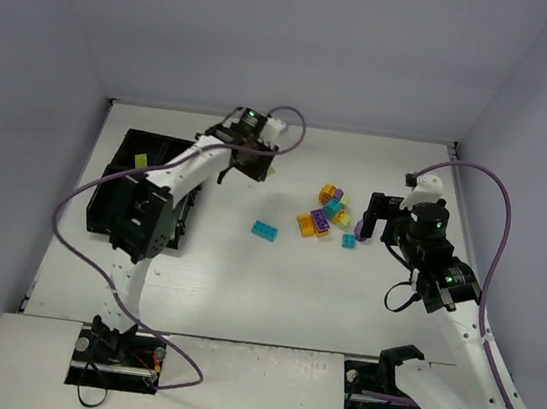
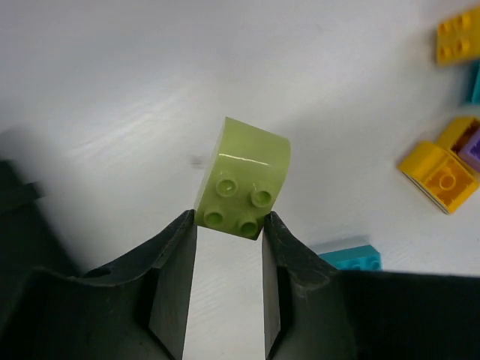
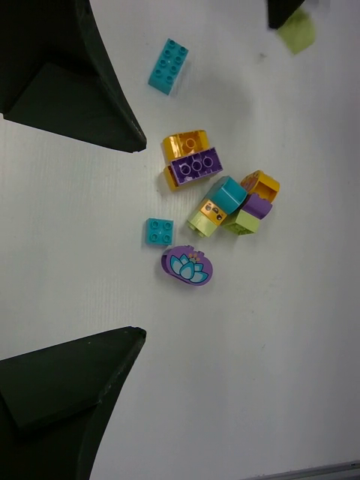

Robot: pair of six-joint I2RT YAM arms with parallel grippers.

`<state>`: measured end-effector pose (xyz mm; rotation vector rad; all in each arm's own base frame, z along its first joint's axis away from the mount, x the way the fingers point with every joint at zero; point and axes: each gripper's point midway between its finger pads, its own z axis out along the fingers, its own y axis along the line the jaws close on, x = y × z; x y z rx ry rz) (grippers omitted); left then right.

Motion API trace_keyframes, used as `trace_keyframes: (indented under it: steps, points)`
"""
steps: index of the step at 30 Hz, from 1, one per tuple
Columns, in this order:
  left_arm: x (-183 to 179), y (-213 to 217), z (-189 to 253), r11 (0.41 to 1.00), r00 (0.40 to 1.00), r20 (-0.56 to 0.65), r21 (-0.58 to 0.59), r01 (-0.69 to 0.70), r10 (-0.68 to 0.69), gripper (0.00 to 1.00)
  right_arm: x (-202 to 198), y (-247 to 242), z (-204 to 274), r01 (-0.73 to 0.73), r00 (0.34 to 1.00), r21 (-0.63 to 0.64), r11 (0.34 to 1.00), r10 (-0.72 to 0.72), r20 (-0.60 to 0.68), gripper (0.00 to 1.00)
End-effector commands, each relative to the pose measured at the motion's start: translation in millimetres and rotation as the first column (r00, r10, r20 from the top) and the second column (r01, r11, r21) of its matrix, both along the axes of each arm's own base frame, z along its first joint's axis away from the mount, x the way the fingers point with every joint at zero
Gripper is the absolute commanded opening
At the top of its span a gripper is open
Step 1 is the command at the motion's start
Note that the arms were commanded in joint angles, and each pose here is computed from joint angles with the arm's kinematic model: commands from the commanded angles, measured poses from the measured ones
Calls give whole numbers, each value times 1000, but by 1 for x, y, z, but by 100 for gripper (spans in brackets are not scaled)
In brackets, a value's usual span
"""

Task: Sort the legos into containers by color

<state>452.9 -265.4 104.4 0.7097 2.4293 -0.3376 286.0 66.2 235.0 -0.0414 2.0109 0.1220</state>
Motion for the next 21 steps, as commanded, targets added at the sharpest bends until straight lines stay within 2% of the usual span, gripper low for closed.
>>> trace_keyframes:
  steps: [1,5,6,9,10,17,20,21]
  points:
    - [37,67,117,967,941,232,-125,-223,247,3,9,3,19,-3,998,8,1000,2,57,99]
    - [46,145,123,902,870,241,-95,-420,431,2,9,3,20,-5,998,5,1000,4,59,100]
    - [49,175,123,865,836,226,-97,-492,500,3,9,3,19,-5,998,5,1000,4,59,100]
    - [53,214,116,812,789,197,-96,-576,582,3,10,3,19,-4,998,2,1000,4,57,100]
    - [55,240,116,773,747,209,-79,-630,631,3,10,3,19,-6,998,1,1000,6,56,100]
    - [66,322,93,638,625,160,-42,-769,764,3,10,3,14,2,999,2,1000,-2,49,100]
    - [72,340,79,615,606,140,-27,-788,783,4,9,2,14,7,999,6,1000,-7,52,100]
    - [79,343,76,613,605,138,-26,-789,784,7,9,1,14,8,999,6,1000,-8,53,100]
